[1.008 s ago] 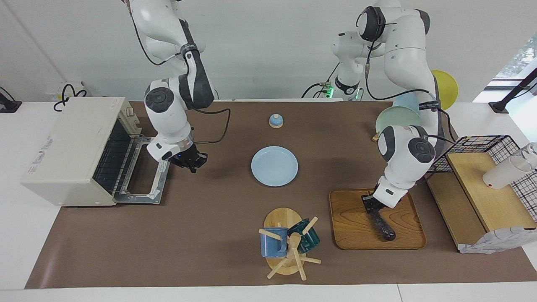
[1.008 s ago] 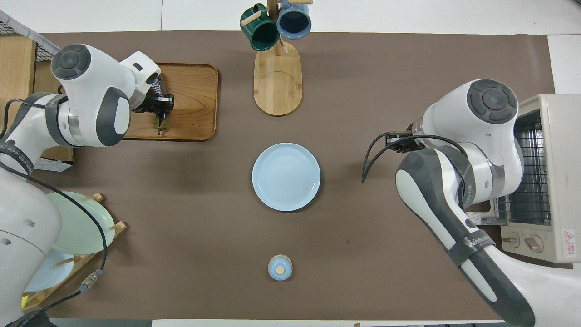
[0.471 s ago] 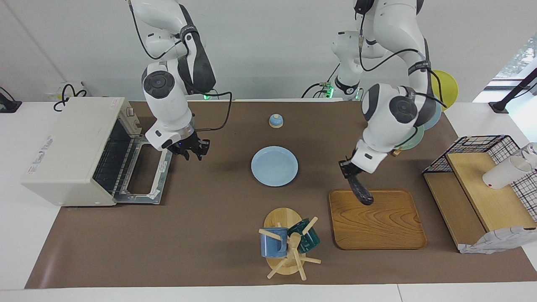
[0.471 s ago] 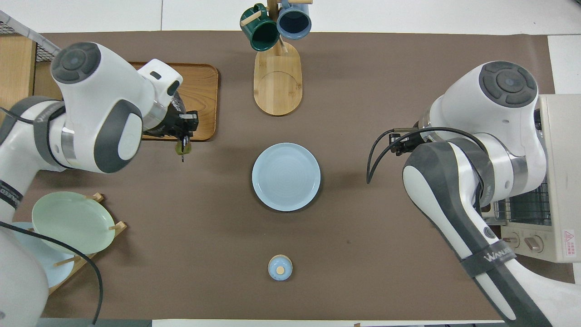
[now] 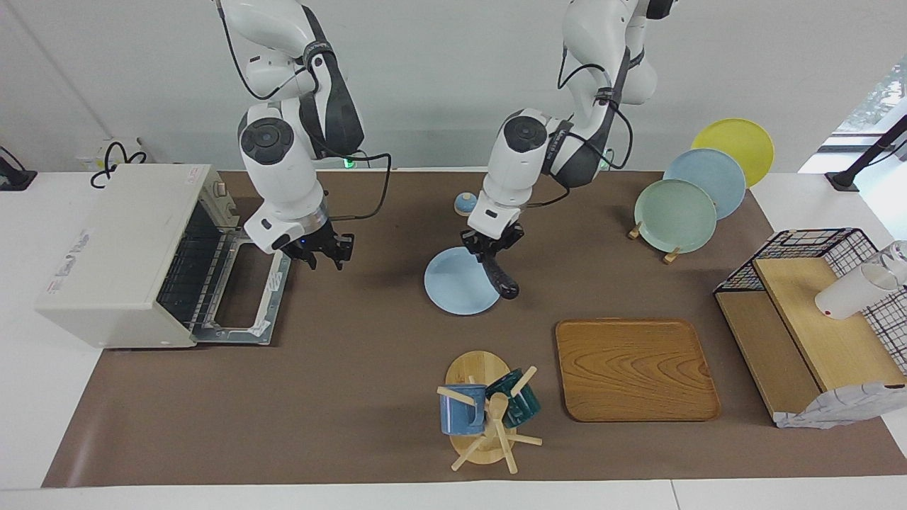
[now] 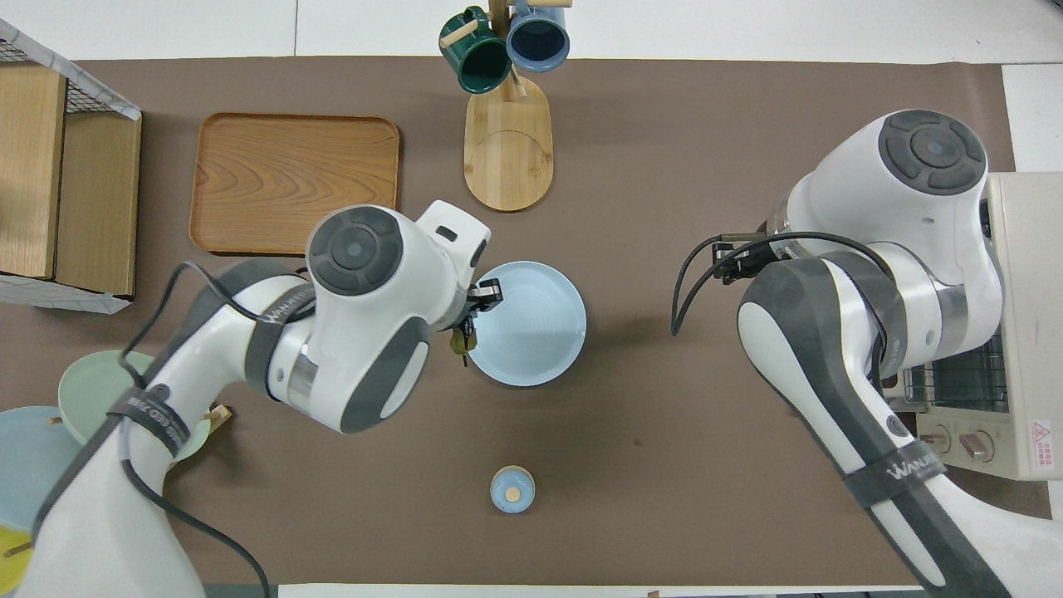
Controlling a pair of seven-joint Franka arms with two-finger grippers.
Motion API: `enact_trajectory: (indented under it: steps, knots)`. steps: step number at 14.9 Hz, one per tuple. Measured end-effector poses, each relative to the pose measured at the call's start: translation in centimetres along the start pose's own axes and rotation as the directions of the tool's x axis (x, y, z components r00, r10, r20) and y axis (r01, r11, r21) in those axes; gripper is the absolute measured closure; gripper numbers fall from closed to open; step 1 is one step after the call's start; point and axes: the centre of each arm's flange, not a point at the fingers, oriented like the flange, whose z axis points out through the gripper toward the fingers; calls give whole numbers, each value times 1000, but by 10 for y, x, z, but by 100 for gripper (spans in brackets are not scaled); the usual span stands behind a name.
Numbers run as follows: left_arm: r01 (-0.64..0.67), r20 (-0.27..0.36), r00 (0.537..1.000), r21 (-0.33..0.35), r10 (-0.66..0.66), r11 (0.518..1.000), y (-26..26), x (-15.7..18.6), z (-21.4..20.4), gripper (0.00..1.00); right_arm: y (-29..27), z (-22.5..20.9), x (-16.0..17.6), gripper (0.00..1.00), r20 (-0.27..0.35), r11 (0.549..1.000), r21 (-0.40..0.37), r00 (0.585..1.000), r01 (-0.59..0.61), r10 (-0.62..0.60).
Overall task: Put eggplant into oven
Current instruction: 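Carry the eggplant onto the blue plate with the left gripper and release, then grasp the eggplant on the plate with the right gripper while the left gripper withdraws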
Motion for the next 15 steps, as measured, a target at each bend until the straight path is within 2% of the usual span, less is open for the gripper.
enact_trajectory:
  steps: [4, 6, 9, 11, 12, 15]
  knots:
    - [0, 1, 1000, 0, 0, 1000, 11, -7, 37, 74, 1, 0, 0, 47, 0, 1000, 0, 1000, -2, 2]
    - [-4, 0, 1000, -2, 4, 1000, 12, -7, 36, 59, 1, 0, 0, 47, 0, 1000, 0, 1000, -3, 3]
    - [2, -8, 1000, -6, -2, 1000, 9, 1, 20, 26, 1, 0, 0, 47, 0, 1000, 0, 1000, -3, 3]
    - [5, -1, 1000, 8, -5, 1000, -12, 23, -5, 4, 1, 0, 0, 47, 0, 1000, 0, 1000, -3, 3]
    - [8, 2, 1000, 14, -8, 1000, -26, 37, -19, 0, 1, 0, 0, 47, 0, 1000, 0, 1000, -3, 3]
    - [21, 7, 1000, 25, -21, 999, -91, 92, -59, 0, -9, -1, -2, 46, -7, 1000, 2, 1000, 15, -15]
